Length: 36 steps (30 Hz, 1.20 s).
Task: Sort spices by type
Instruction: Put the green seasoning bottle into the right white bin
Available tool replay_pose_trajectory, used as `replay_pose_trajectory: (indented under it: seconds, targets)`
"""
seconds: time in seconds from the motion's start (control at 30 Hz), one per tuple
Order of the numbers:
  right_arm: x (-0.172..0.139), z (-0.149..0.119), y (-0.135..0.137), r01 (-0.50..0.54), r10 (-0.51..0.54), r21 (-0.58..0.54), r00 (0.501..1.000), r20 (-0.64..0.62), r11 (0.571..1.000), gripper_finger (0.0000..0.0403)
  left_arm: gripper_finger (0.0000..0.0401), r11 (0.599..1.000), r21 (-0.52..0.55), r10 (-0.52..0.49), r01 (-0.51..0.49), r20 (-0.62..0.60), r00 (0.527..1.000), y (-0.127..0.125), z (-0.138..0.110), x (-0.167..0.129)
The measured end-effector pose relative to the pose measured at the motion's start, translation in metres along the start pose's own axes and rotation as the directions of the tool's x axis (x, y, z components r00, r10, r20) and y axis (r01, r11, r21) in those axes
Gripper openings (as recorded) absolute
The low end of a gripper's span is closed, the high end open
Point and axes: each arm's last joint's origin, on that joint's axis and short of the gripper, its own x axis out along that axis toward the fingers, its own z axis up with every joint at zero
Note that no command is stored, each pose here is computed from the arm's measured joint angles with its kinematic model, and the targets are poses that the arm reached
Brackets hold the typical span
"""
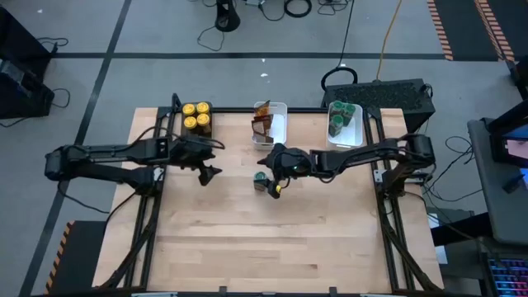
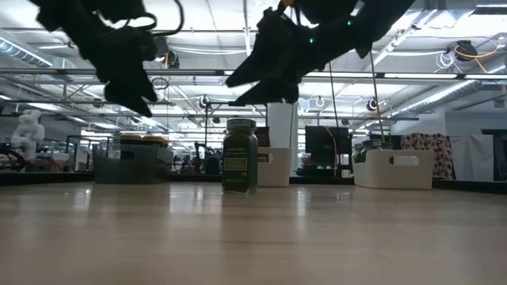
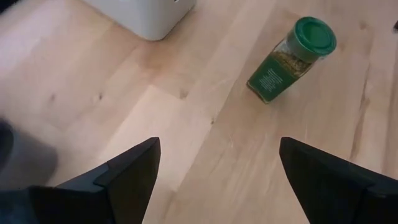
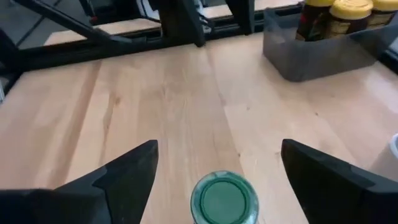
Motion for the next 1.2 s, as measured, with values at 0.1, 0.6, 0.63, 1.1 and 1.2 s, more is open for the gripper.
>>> replay_pose_trajectory:
  seconds: [0.1,0.6,0.63,1.1,1.2]
  targets:
    - [0.008,-0.007,-0.001,0.004,-0.004,-0.007,1.0,-0.021,1.0,0.0324,0.0334,0.999,-0.049,-0.006,0.007,0.019,1.0,0.003,-0.009,-0.004]
    - [0.031,-0.03,-0.005,0.021,-0.021,0.01,0.997,-0.071,1.0,0.0325,0.0334,0.997,-0.076,0.008,-0.004,0.063,0.998,0.003,-0.016,-0.011]
    - [0.031,-0.031,-0.005,0.025,-0.024,0.01,0.997,-0.079,1.0,0.0325,0.0334,0.997,-0.074,0.008,-0.003,0.063,0.998,0.003,-0.016,-0.011]
    - [0.031,-0.035,-0.007,0.074,-0.073,0.005,0.991,-0.109,0.997,0.0325,0.0334,0.997,-0.071,0.012,-0.007,0.065,0.998,0.003,-0.016,-0.011]
    - [0.031,-0.035,-0.007,0.075,-0.074,0.005,0.991,-0.111,0.997,0.0325,0.0334,0.997,-0.071,0.012,-0.007,0.065,0.998,0.003,-0.016,-0.011]
